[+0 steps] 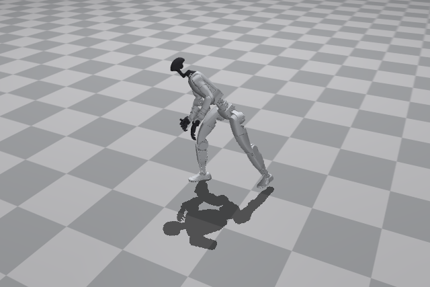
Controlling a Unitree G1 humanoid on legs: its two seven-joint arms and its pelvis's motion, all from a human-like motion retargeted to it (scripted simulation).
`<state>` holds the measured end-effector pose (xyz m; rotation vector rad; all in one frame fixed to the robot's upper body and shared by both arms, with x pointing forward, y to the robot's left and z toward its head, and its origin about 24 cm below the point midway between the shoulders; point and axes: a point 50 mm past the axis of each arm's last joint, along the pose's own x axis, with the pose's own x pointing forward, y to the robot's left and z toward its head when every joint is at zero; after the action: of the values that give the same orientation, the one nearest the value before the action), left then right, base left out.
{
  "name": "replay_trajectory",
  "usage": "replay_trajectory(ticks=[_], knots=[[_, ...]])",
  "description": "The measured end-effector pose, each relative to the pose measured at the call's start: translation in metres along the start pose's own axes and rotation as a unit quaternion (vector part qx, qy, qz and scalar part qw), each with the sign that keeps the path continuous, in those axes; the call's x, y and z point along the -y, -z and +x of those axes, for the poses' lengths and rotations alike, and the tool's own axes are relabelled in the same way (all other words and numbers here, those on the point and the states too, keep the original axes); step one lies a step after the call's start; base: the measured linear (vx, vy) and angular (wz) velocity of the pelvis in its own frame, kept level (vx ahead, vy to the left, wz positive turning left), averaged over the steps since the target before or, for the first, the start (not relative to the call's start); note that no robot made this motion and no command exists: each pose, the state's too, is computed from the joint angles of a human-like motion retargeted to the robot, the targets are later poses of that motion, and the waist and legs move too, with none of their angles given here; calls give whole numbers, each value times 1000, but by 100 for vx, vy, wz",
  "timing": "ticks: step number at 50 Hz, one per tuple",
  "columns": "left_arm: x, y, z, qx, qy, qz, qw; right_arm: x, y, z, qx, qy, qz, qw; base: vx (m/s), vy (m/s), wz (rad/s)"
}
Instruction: Kungfu
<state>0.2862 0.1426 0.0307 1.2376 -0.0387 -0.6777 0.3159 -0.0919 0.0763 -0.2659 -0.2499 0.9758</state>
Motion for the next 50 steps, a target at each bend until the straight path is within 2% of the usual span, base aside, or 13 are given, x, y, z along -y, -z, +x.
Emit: replay_trajectory(ticks=[5,9,15,22,29,35,40,42,45,50], knots=[[13,-8,-59,-33,-20,43,998,-49,-24,21,100,-5,70,993,7,25,-1],[18,-15,-83,-82,-32,107,990,-65,-40,26,167,35,77,982,4,28,-4],[24,-18,-90,-113,-31,132,984,-57,-44,22,185,64,56,979,3,16,-14],[18,-2,-72,-122,-23,71,990,-42,-27,16,145,75,74,984,7,-12,-20],[-16,20,-63,-126,-110,26,986,-23,-18,2,136,122,83,980,20,-49,-40],[-60,37,-65,-91,-259,-78,958,1,-31,-14,179,181,75,964,31,-62,-89],[-117,26,-55,30,-401,-172,899,37,-63,-35,262,277,69,922,38,-53,-204],[-138,9,-49,121,-441,-217,862,51,-79,-46,302,308,67,899,48,-36,-221],[-164,-23,-42,290,-454,-326,777,67,-105,-63,361,342,55,866,50,-33,-199],[-189,-61,-33,495,-382,-516,585,78,-148,-91,459,384,29,801,53,-26,-213]])
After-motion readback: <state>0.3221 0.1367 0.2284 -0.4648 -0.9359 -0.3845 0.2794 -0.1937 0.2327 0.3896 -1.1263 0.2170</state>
